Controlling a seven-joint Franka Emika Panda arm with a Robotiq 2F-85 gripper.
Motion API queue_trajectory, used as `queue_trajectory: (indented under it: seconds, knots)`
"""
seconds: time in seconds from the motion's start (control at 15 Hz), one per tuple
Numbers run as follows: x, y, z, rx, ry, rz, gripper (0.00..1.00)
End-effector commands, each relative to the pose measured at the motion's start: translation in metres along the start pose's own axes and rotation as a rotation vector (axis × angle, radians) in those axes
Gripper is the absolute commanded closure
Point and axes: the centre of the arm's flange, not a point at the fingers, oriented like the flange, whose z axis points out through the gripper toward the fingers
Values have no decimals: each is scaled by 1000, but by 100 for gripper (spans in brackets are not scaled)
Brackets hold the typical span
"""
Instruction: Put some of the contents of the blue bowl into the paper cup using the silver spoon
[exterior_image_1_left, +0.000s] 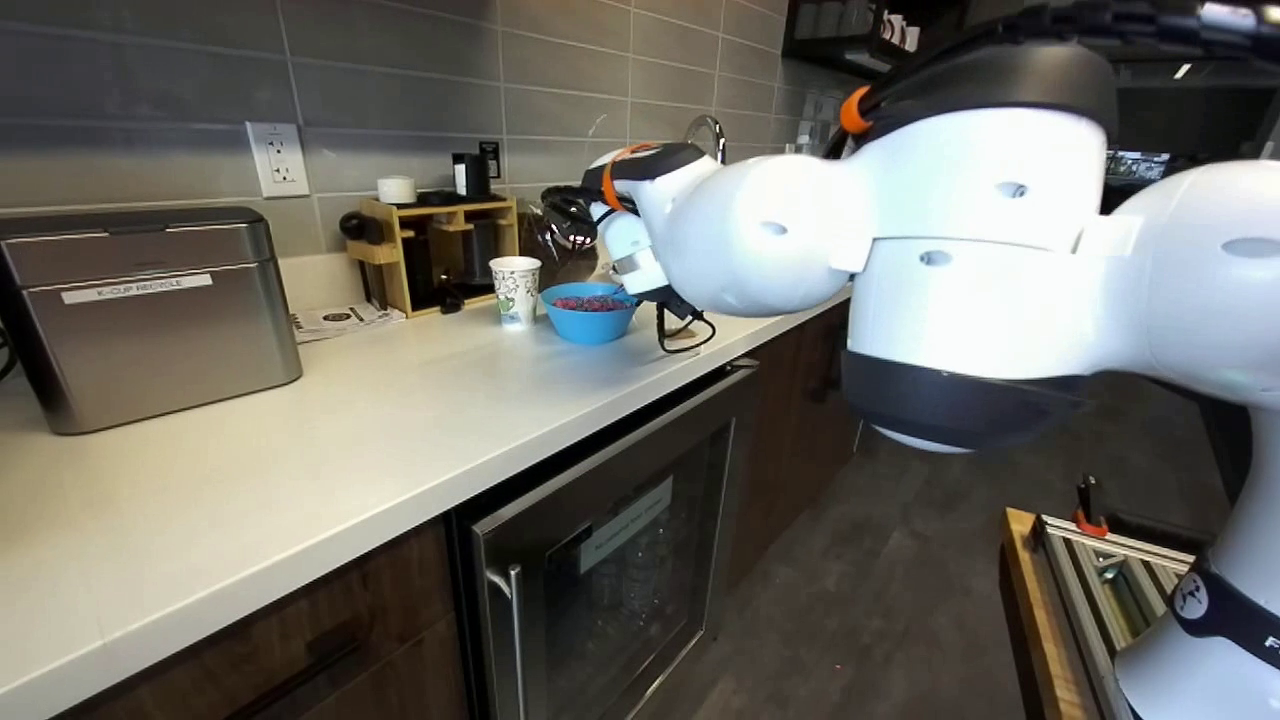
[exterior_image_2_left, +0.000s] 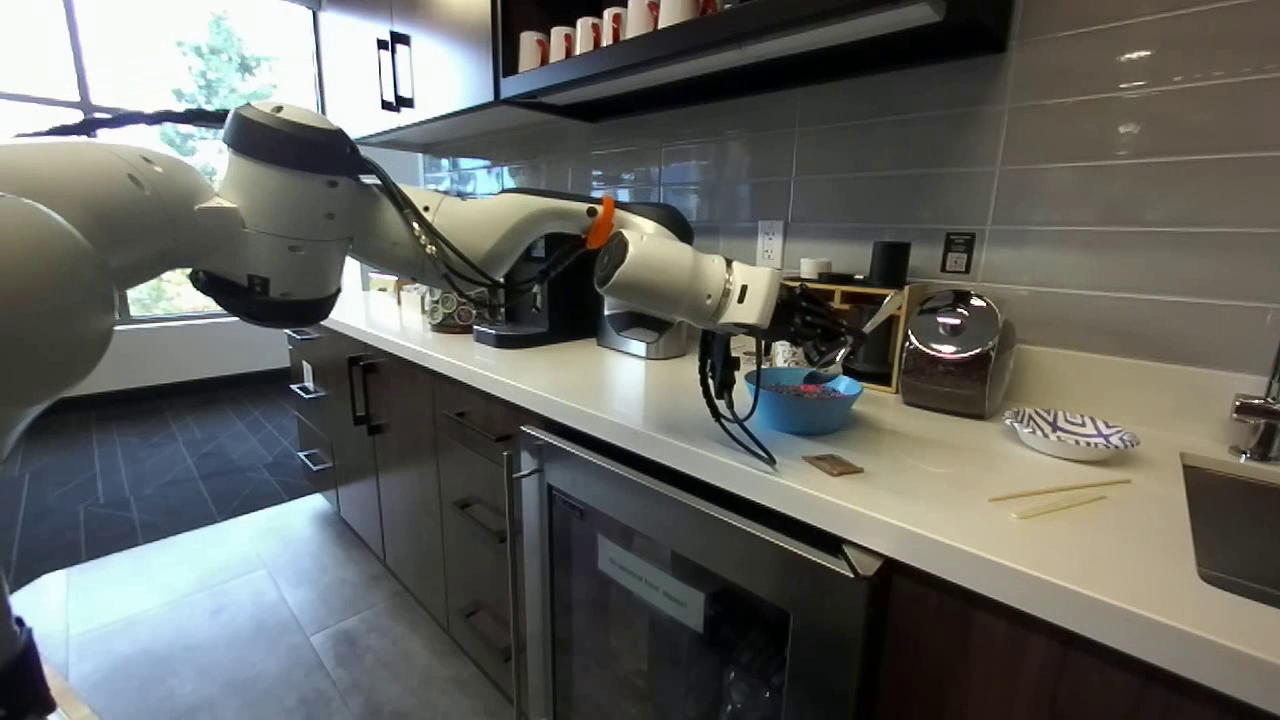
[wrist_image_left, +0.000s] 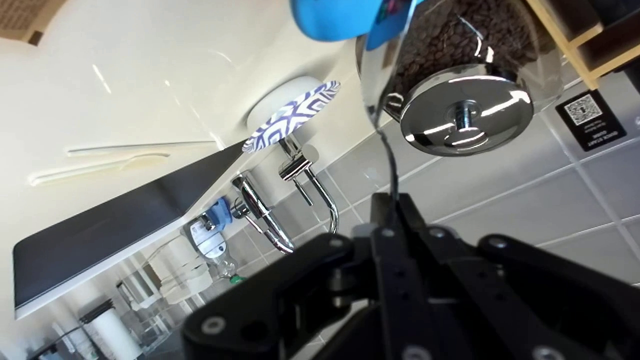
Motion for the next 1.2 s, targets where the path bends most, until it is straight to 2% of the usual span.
queue_trajectory:
  seconds: [0.0, 0.6, 1.13]
  knots:
    - [-15, 19, -6, 6, 72, -16, 100]
    - [-41, 9, -12, 17, 81, -76, 100]
    - [-60, 19, -9, -19, 0, -76, 100]
